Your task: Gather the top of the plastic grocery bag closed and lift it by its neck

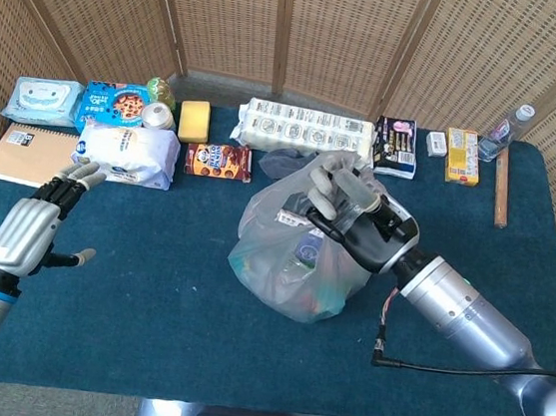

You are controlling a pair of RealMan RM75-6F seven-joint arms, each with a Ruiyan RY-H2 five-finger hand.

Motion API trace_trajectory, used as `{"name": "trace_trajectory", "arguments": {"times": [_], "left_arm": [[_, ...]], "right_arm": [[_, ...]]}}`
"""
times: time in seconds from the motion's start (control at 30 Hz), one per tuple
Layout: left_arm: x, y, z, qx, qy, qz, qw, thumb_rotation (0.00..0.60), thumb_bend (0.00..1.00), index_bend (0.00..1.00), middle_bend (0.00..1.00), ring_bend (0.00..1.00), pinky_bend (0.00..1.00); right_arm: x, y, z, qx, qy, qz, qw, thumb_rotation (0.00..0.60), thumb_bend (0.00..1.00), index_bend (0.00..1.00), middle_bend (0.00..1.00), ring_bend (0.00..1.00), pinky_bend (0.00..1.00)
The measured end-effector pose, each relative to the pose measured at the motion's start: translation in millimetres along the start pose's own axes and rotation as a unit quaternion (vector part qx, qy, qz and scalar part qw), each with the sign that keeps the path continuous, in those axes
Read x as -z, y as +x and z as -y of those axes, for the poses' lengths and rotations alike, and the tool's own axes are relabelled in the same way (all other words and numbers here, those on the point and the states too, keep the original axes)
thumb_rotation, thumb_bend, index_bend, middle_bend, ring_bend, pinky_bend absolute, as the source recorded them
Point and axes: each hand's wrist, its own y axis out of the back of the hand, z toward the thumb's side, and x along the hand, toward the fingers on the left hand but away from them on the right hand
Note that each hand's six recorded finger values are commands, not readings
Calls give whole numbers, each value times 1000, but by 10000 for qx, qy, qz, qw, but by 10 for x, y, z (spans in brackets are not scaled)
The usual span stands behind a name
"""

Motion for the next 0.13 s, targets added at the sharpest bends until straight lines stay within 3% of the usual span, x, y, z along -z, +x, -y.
{"name": "trace_trajectory", "arguments": {"times": [0.13], "left_arm": [[4,-7,6,11,17,-10,10000,600,0,85,68,0,159]], "right_arm": [[-17,12,-14,4,7,-20,10000,600,245,548,629,724,883]]}}
